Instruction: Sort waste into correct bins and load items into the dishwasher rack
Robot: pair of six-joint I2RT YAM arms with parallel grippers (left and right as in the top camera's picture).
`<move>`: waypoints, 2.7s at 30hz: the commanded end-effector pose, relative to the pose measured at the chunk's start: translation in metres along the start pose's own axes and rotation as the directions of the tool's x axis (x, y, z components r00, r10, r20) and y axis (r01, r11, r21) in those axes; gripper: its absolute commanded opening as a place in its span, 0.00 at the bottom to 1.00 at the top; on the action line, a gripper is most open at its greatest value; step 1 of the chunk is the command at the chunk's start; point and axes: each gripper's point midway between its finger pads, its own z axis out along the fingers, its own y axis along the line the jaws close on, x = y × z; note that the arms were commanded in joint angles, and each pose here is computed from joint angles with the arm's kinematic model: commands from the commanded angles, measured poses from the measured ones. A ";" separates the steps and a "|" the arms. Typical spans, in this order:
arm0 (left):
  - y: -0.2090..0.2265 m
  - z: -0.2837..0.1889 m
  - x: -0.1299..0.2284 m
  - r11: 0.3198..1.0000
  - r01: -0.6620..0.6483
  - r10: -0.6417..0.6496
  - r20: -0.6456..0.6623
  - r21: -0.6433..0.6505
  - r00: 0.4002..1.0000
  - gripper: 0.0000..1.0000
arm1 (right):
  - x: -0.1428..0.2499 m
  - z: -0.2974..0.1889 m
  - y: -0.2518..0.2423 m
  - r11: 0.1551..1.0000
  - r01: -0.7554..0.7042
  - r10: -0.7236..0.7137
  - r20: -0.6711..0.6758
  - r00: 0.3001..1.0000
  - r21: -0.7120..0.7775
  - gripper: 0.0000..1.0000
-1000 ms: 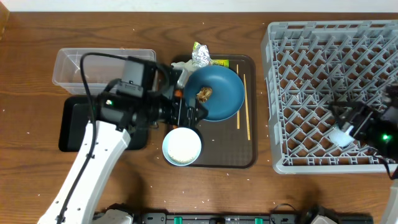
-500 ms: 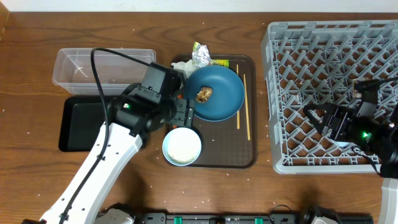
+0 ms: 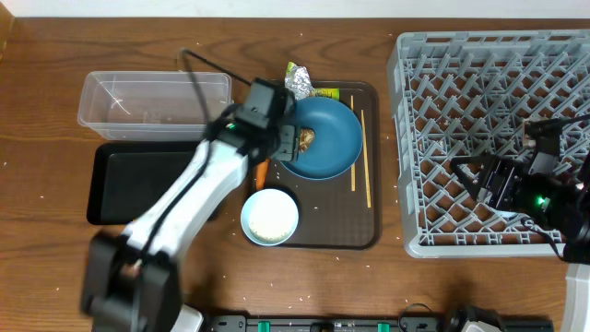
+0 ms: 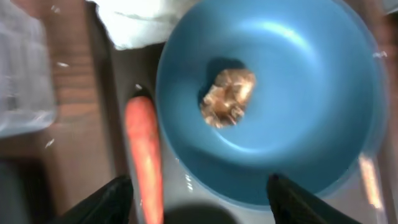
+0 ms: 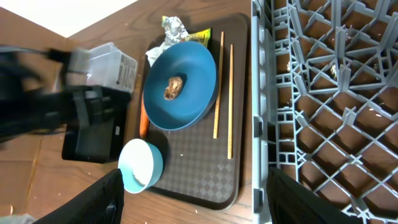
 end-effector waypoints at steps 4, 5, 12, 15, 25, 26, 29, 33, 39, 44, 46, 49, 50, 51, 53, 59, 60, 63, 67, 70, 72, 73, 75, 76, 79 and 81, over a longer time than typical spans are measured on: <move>0.026 0.040 -0.002 0.988 0.003 0.000 0.019 -0.157 1.000 0.70 | 0.004 -0.001 0.000 1.000 0.019 -0.019 -0.018 1.000 0.022 0.65; 0.032 0.043 -0.002 0.982 0.002 0.002 0.020 -0.187 1.000 0.70 | 0.004 -0.001 -0.002 0.999 0.016 -0.015 -0.022 1.000 0.030 0.64; 0.031 0.080 0.017 0.987 -0.015 0.005 -0.061 -0.159 0.998 0.61 | 0.005 -0.001 -0.003 0.999 0.006 -0.005 -0.024 1.000 0.040 0.64; 0.018 0.084 0.022 0.996 -0.010 0.003 -0.082 -0.087 0.997 0.44 | 0.005 -0.001 -0.003 0.999 0.005 -0.004 -0.025 1.000 0.040 0.63; 0.005 0.085 0.024 1.000 -0.003 0.002 -0.098 -0.011 0.995 0.43 | 0.006 -0.001 -0.003 0.999 0.004 -0.003 -0.027 1.000 0.041 0.62; 0.005 0.085 0.024 1.000 -0.005 0.004 -0.097 -0.011 0.995 0.44 | 0.006 -0.001 -0.003 0.999 0.003 -0.002 -0.028 1.000 0.041 0.62; 0.005 0.085 0.024 1.000 -0.023 0.022 -0.097 -0.009 0.995 0.44 | 0.006 -0.001 -0.003 0.999 0.004 -0.003 -0.027 1.000 0.041 0.62; 0.005 0.085 0.021 0.999 -0.034 0.033 -0.085 -0.008 0.996 0.54 | 0.006 -0.001 -0.003 0.999 0.004 -0.003 -0.027 1.000 0.040 0.62; 0.005 0.085 0.022 0.999 -0.037 0.036 -0.091 -0.009 0.995 0.31 | 0.006 -0.001 -0.003 0.999 0.003 -0.002 -0.028 1.000 0.041 0.62; 0.007 0.083 0.028 0.999 -0.037 0.035 -0.114 -0.015 0.993 0.06 | 0.006 -0.001 -0.003 0.999 0.004 -0.002 -0.027 1.000 0.040 0.62; 0.007 0.077 0.028 0.999 -0.038 0.035 -0.120 -0.017 0.992 0.06 | 0.006 -0.001 -0.003 0.999 0.004 -0.002 -0.027 1.000 0.040 0.62; 0.007 0.058 0.022 0.999 -0.039 0.036 -0.106 -0.022 0.994 0.06 | 0.006 -0.001 -0.003 0.999 0.004 -0.002 -0.027 1.000 0.040 0.61; 0.007 0.048 0.018 0.999 -0.039 0.036 -0.092 -0.025 0.995 0.07 | 0.006 -0.001 -0.003 0.999 0.004 -0.002 -0.027 1.000 0.040 0.61; 0.006 0.041 0.015 0.999 -0.038 0.036 -0.081 -0.024 0.996 0.06 | 0.006 -0.001 -0.003 0.999 0.004 -0.002 -0.027 1.000 0.040 0.61; 0.007 0.016 0.008 0.999 -0.039 0.037 -0.045 -0.035 0.998 0.06 | 0.006 -0.001 -0.003 0.999 0.004 -0.002 -0.027 1.000 0.040 0.62; 0.045 -0.060 -0.001 0.971 -0.028 0.043 0.056 -0.237 0.998 0.06 | 0.006 -0.001 -0.003 0.999 0.004 -0.003 -0.027 1.000 0.040 0.61; 0.051 -0.072 -0.001 0.963 -0.023 0.043 0.070 -0.268 0.997 0.06 | 0.006 -0.001 -0.003 0.999 0.004 -0.003 -0.027 1.000 0.040 0.62; 0.077 -0.119 0.003 0.924 0.007 0.044 0.126 -0.383 0.991 0.06 | 0.006 -0.001 -0.003 0.999 0.004 -0.003 -0.027 1.000 0.040 0.62; 0.129 -0.196 0.018 0.770 0.074 0.070 0.200 -0.634 0.977 0.06 | 0.006 -0.001 -0.003 0.999 0.004 -0.003 -0.027 1.000 0.040 0.62; 0.163 -0.253 0.033 0.593 0.184 0.074 0.281 -0.783 0.957 0.06 | 0.006 -0.001 -0.003 0.999 0.004 -0.003 -0.027 1.000 0.040 0.62; 0.176 -0.280 0.045 0.500 0.259 0.064 0.333 -0.827 0.941 0.06 | 0.005 -0.001 -0.003 0.999 0.005 -0.004 -0.025 1.000 0.040 0.62; 0.181 -0.288 0.050 0.464 0.280 0.061 0.346 -0.840 0.936 0.06 | 0.005 -0.001 -0.003 0.999 0.005 -0.004 -0.025 1.000 0.040 0.62; 0.188 -0.299 0.060 0.388 0.294 0.066 0.345 -0.873 0.936 0.06 | 0.005 -0.001 -0.003 0.999 0.006 -0.005 -0.024 1.000 0.040 0.63; 0.190 -0.300 0.061 0.361 0.293 0.073 0.340 -0.885 0.937 0.06 | 0.005 -0.001 -0.003 0.999 0.007 -0.006 -0.023 1.000 0.040 0.63; 0.192 -0.289 0.057 0.307 0.272 0.090 0.312 -0.912 0.946 0.06 | 0.005 -0.001 -0.003 0.999 0.007 -0.006 -0.022 1.000 0.040 0.63; 0.192 -0.277 0.049 0.271 0.229 0.109 0.266 -0.935 0.958 0.06 | 0.004 -0.001 -0.003 0.999 0.008 -0.007 -0.022 1.000 0.040 0.63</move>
